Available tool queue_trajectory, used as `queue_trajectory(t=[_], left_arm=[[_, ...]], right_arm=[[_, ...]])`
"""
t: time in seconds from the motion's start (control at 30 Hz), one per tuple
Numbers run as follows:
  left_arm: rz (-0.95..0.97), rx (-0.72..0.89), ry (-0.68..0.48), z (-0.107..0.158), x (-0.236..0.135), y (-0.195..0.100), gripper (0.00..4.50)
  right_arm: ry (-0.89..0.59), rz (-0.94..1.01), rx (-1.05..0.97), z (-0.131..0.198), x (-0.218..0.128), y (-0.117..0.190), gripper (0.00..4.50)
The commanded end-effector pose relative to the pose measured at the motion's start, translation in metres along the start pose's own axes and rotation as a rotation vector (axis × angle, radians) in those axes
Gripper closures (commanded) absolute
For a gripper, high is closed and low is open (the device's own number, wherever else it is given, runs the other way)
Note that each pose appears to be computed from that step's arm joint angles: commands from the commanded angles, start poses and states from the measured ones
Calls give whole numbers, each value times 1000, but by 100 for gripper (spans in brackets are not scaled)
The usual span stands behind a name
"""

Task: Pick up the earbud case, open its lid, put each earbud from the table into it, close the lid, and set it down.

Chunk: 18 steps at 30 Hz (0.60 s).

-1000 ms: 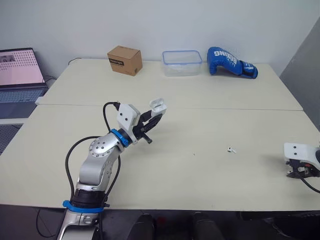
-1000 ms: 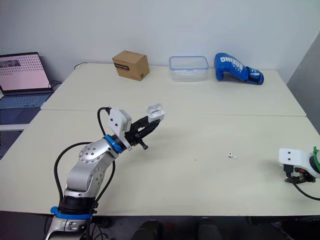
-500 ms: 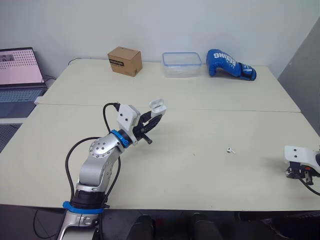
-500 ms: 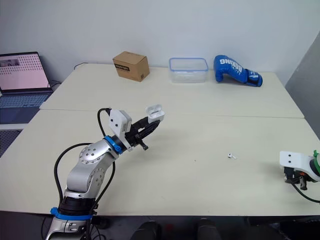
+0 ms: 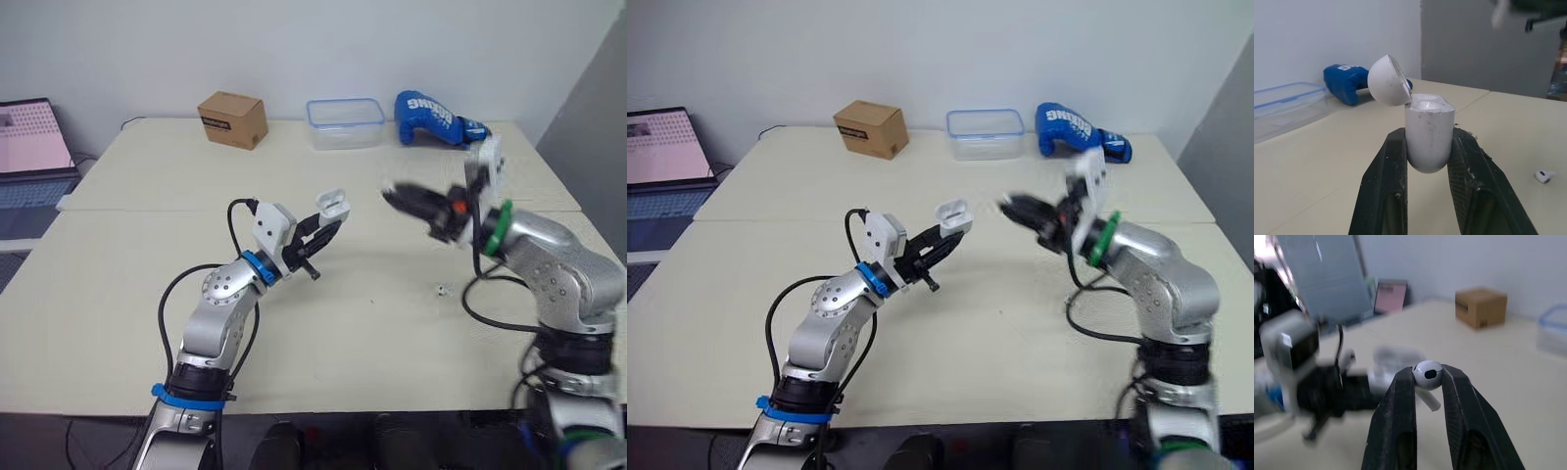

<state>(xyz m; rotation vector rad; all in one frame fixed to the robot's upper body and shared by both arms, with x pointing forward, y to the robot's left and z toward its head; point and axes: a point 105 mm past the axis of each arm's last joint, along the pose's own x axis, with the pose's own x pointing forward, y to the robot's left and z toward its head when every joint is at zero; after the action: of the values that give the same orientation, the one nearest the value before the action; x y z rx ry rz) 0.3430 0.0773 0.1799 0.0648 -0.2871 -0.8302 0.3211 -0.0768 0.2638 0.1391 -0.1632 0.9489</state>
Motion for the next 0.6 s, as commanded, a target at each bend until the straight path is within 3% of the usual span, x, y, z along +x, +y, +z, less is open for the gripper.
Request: queue_trajectory(t=[0.03, 0.6], left_arm=[[12, 43, -86, 23, 12, 4, 376], [-9, 55, -114, 31, 23, -2, 376]], right_arm=[[-57, -79, 41, -1, 11, 10, 413], [-86, -108, 88, -17, 38, 16, 413]])
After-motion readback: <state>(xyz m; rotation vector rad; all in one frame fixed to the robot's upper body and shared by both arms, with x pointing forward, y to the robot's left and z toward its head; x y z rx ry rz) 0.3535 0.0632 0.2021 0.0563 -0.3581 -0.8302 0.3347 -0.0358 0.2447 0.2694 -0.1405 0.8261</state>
